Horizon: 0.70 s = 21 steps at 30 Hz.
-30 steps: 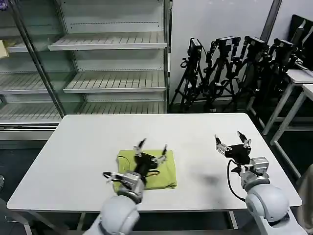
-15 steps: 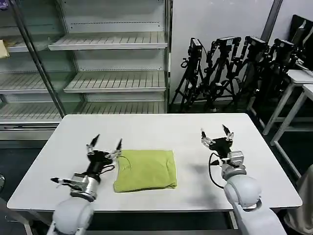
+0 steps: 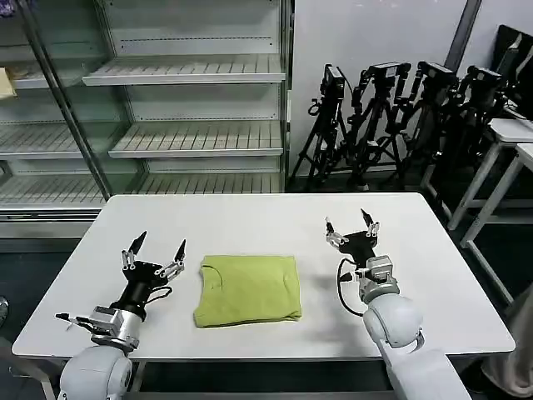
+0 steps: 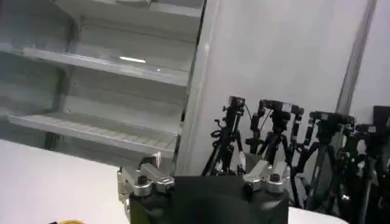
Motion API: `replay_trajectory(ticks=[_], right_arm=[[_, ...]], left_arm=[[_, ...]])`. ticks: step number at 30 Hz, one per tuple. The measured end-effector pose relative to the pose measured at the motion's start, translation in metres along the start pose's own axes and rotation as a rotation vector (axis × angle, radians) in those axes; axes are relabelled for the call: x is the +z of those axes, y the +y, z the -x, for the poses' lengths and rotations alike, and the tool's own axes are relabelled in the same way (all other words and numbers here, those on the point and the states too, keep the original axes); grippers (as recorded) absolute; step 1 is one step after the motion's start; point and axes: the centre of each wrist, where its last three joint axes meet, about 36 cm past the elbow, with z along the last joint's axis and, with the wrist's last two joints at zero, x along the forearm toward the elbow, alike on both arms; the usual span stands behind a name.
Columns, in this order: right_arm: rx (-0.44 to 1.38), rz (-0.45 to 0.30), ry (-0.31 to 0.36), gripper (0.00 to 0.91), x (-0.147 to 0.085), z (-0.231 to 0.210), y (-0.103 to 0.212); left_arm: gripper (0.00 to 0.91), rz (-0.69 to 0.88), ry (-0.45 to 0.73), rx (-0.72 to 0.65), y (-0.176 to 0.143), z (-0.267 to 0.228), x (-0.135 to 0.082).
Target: Fold and organize the clothes.
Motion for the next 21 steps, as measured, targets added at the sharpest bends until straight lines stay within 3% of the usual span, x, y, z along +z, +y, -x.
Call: replay_trajectory(ticks=[21], right_arm=[[0.032, -0.052, -0.004, 0.907, 0.019, -0.01, -0.015]], left_arm=[[0.907, 0.037, -0.046, 0.022, -0.011, -0.017, 0.01]])
